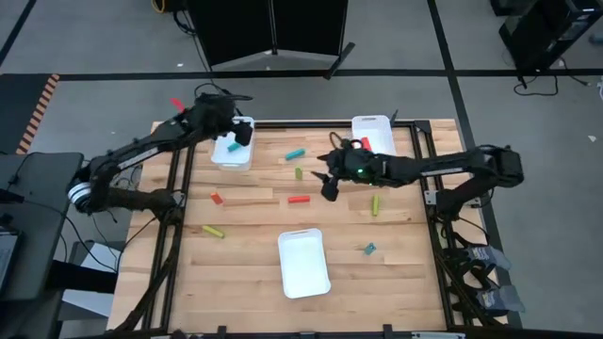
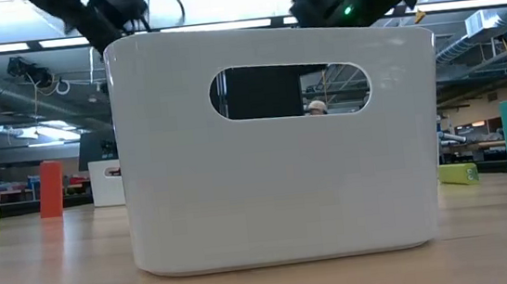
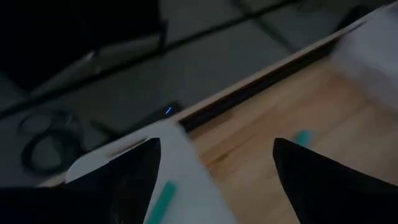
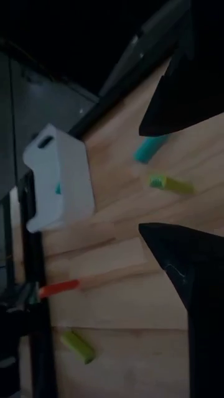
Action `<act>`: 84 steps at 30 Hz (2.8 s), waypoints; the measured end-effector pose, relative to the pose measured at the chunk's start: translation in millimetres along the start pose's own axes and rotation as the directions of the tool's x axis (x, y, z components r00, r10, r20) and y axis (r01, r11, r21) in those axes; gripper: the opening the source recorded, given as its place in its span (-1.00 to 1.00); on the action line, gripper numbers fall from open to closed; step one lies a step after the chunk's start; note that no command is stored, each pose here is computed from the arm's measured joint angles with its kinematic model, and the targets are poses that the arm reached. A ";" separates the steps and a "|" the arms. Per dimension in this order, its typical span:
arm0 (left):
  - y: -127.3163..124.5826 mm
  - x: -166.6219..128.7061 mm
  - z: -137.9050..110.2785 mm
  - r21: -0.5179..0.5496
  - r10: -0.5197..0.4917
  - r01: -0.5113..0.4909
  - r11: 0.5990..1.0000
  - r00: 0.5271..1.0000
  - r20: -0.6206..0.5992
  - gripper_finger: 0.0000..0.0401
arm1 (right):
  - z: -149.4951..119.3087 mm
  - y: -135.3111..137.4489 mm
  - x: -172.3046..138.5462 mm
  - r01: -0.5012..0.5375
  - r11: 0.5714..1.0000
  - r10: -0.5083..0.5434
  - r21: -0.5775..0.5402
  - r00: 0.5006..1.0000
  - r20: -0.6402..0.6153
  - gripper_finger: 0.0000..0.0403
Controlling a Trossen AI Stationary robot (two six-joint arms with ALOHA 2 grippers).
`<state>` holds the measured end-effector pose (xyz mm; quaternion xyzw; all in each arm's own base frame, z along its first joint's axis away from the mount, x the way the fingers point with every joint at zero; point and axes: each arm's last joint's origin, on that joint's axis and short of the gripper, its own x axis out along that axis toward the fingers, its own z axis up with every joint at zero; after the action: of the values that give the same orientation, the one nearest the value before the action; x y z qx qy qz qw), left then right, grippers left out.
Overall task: Sort blocks
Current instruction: Put the center green block into the bottom center white bin
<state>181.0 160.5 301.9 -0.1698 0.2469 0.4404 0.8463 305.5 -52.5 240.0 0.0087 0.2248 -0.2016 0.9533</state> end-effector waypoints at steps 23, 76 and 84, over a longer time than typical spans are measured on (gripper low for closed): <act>-34.3 -89.4 -5.1 0.042 -0.184 0.179 0.983 0.957 0.226 0.43 | -29.6 -14.9 108.1 -0.054 0.998 0.061 0.035 0.972 -0.227 0.32; -37.8 -89.6 -12.8 0.056 -0.170 0.162 0.985 0.970 0.171 0.43 | 25.8 92.8 0.2 -0.714 0.689 0.676 -0.127 0.695 -0.244 -0.64; -38.4 -88.2 -13.0 0.056 -0.168 0.161 0.985 0.972 0.166 0.43 | 2.6 130.8 21.2 -0.774 0.633 0.753 0.013 0.611 -0.246 -0.61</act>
<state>166.1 74.3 344.0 -0.1335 0.1680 0.3763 0.9013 374.8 59.3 223.5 0.0816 0.3168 0.2370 0.9148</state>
